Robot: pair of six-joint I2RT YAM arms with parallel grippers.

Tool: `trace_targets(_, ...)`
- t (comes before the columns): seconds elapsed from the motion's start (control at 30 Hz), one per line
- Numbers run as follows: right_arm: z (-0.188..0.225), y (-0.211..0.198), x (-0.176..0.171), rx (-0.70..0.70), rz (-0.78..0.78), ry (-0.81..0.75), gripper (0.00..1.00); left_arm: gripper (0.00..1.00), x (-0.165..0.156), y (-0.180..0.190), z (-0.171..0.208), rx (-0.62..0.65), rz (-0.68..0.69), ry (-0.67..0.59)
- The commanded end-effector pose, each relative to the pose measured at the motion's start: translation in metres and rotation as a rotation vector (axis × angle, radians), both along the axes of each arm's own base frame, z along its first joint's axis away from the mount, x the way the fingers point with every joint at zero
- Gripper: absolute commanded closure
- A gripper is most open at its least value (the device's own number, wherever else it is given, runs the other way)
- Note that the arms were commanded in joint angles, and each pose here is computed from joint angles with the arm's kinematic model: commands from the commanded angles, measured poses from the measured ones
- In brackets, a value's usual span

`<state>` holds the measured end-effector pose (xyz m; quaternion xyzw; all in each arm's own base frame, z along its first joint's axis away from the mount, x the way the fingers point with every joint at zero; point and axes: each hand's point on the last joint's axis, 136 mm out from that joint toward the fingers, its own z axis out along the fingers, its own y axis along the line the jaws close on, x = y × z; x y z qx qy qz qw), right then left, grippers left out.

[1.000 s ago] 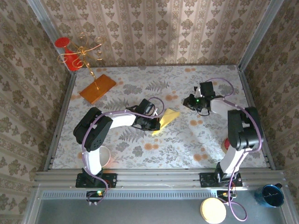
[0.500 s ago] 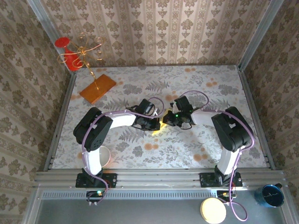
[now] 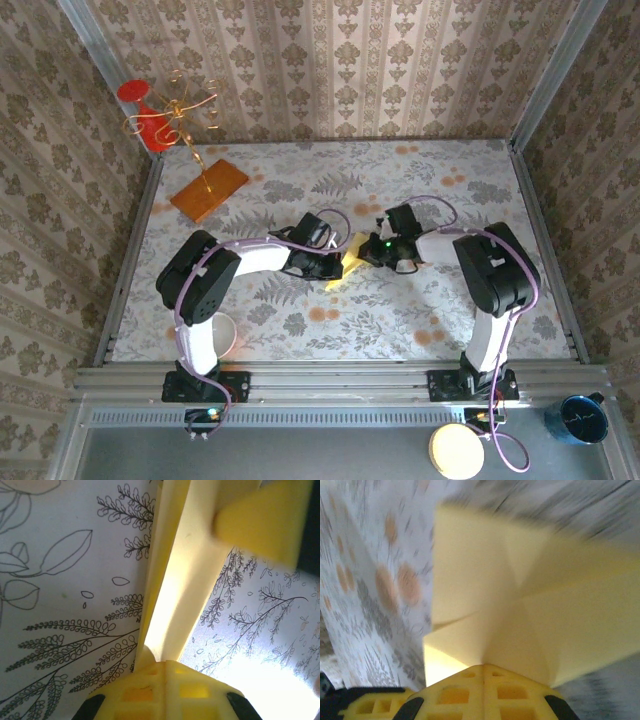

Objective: Fold a paper plane with a square sheet of paper (pick it up from the middle)

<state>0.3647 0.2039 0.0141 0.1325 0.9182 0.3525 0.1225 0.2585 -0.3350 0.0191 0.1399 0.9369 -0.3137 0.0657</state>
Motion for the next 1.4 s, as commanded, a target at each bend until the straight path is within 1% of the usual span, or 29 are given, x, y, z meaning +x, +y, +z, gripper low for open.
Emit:
trace_targets(0.0, -0.028, -0.06, 0.018, -0.097, -0.146, 0.043, 0.98, 1.0, -0.042, 0.054, -0.047, 0.219, 0.047, 0.187)
trace_targets(0.13, -0.018, -0.08, 0.036, -0.078, -0.205, 0.034, 0.98, 1.0, -0.039, 0.049, -0.043, 0.203, 0.047, 0.177)
trace_targets(0.23, 0.003, -0.086, 0.042, -0.091, -0.218, -0.016, 0.97, 1.0, -0.036, 0.046, -0.039, 0.197, 0.039, 0.171)
trace_targets(0.33, 0.03, -0.083, 0.039, -0.086, -0.211, -0.09, 0.97, 1.0, -0.034, 0.042, -0.036, 0.192, 0.033, 0.165)
trace_targets(0.4, 0.038, -0.072, 0.031, -0.07, -0.175, -0.105, 0.97, 1.0, -0.033, 0.04, -0.035, 0.186, 0.032, 0.163)
trace_targets(0.6, 0.03, -0.008, -0.007, 0.002, 0.0, -0.063, 0.97, 1.0, -0.029, 0.036, -0.031, 0.175, 0.033, 0.157)
trace_targets(0.73, 0.027, 0.022, -0.016, 0.03, 0.083, -0.053, 0.97, 1.0, -0.028, 0.033, -0.028, 0.161, 0.029, 0.156)
trace_targets(0.8, 0.021, 0.026, -0.015, 0.017, 0.095, -0.038, 0.97, 1.0, -0.027, 0.031, -0.025, 0.152, 0.025, 0.149)
trace_targets(0.9, 0.005, 0.023, -0.015, -0.021, 0.098, 0.007, 0.97, 1.0, -0.022, 0.022, -0.011, 0.116, -0.001, 0.099)
trace_targets(1.0, -0.01, 0.018, -0.017, -0.072, 0.102, 0.051, 0.97, 1.0, -0.014, 0.008, 0.01, 0.059, -0.034, 0.034)
trace_targets(1.13, -0.018, 0.015, -0.02, -0.09, 0.106, 0.073, 0.97, 1.0, -0.001, -0.01, 0.03, -0.024, -0.053, -0.029)
trace_targets(1.27, -0.021, 0.014, -0.023, -0.093, 0.108, 0.082, 0.98, 1.0, 0.01, -0.021, 0.03, -0.039, -0.055, -0.035)
trace_targets(1.37, -0.022, 0.015, -0.024, -0.09, 0.112, 0.087, 0.98, 1.0, 0.016, -0.025, 0.022, -0.026, -0.045, -0.03)
